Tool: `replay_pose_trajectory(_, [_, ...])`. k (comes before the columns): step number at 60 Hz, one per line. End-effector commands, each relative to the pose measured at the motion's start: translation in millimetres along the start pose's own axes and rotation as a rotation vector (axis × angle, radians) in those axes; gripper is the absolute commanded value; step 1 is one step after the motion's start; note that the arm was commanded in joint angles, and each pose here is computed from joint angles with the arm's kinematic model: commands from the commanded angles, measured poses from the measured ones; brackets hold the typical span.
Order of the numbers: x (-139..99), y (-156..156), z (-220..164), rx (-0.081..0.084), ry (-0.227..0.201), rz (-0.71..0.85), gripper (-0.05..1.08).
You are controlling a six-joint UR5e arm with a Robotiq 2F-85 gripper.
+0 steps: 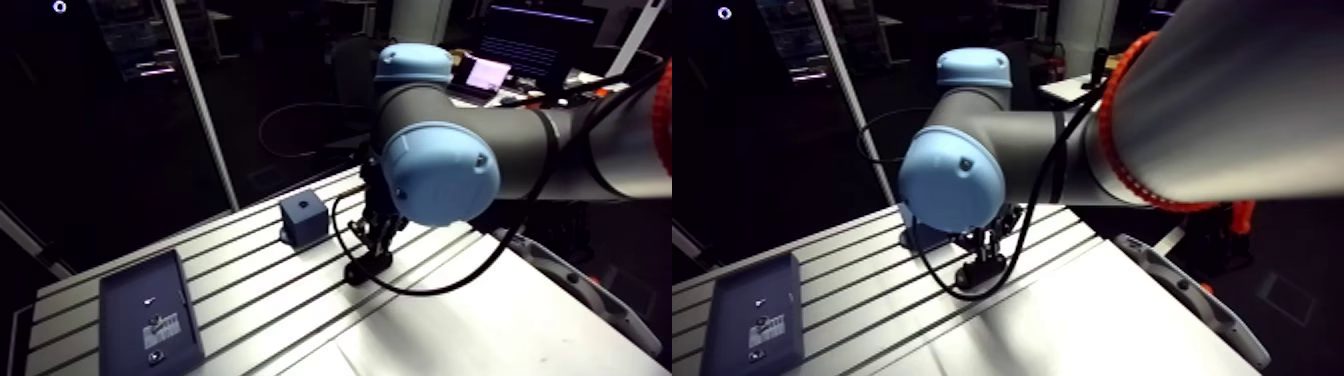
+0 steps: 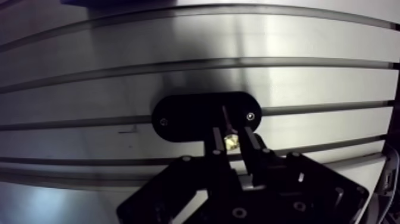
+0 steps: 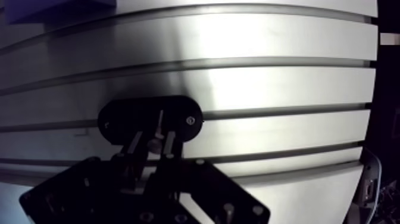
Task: Pick up the M10 bolt and insert it into the hex recess until seated.
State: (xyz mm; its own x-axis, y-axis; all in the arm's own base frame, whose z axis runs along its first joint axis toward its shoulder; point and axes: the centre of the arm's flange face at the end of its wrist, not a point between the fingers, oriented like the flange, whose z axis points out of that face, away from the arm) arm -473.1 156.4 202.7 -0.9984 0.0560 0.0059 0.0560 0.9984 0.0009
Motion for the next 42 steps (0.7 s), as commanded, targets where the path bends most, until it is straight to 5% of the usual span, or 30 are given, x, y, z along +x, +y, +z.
replay_pose_trajectory(1, [0, -1, 3, 0.002, -0.004, -0.001, 0.70])
replay_pose_trajectory(42, [9, -2, -21, 0.001, 0.044, -0.010, 0.74])
